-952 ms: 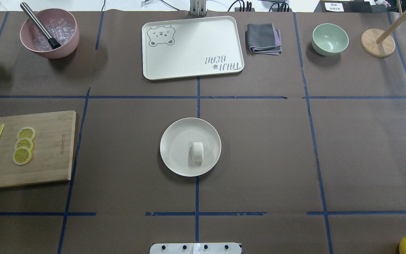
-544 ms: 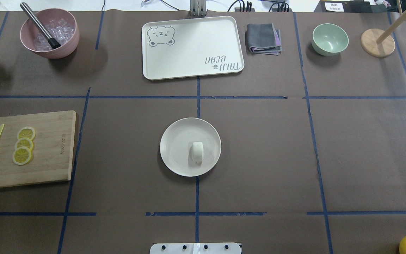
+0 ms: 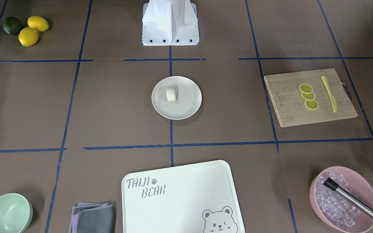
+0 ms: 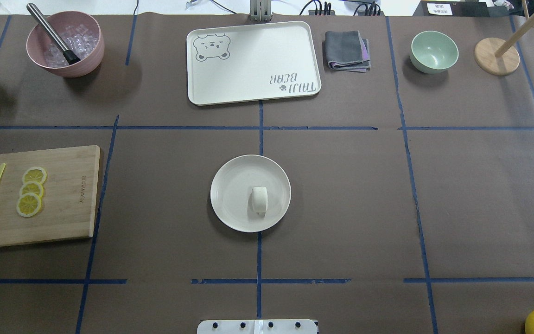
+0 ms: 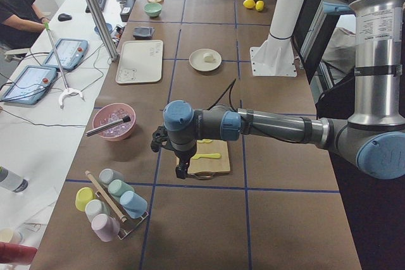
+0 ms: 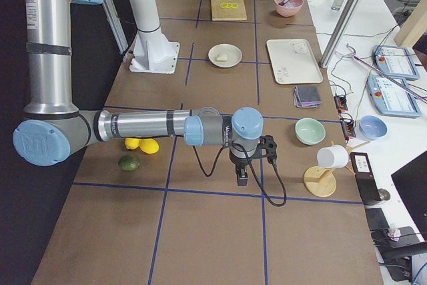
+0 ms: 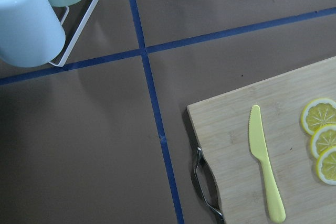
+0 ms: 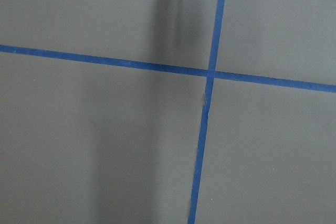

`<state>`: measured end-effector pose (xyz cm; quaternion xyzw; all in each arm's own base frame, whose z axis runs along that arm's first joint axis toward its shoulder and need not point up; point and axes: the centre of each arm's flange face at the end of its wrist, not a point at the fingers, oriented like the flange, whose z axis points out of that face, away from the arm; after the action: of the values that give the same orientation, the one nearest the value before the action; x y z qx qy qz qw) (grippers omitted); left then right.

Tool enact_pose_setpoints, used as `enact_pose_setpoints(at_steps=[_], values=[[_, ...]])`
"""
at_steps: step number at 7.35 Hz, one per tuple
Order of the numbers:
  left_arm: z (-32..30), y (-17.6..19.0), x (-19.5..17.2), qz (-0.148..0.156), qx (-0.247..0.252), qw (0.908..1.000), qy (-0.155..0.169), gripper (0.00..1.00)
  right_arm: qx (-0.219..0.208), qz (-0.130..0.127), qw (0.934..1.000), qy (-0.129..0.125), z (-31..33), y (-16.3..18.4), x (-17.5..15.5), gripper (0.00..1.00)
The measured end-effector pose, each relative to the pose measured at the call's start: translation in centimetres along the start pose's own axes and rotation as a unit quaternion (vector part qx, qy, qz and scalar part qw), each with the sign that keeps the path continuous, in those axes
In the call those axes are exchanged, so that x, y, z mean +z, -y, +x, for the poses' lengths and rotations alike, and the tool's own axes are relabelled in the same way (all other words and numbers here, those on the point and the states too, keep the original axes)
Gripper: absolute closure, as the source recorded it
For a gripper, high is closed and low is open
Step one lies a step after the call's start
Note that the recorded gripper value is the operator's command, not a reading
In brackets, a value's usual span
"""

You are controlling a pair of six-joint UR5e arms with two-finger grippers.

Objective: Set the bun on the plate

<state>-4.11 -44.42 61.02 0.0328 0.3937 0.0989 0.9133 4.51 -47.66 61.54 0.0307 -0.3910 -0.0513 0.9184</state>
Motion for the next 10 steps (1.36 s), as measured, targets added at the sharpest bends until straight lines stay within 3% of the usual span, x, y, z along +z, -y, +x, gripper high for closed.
enact_pose_setpoints(at_steps=[6, 10], values=[[0.5, -1.2, -0.3, 0.000, -0.002, 1.0000, -0.008, 0.00, 0.000, -0.001, 1.0000, -0.009, 0.2, -0.2, 0.1, 0.00], [-0.4, -1.8, 0.5, -0.009, -0.012, 0.9999, -0.005, 0.00, 0.005, -0.017, 0.9998, -0.009, 1.8, -0.9, 1.6, 0.00]])
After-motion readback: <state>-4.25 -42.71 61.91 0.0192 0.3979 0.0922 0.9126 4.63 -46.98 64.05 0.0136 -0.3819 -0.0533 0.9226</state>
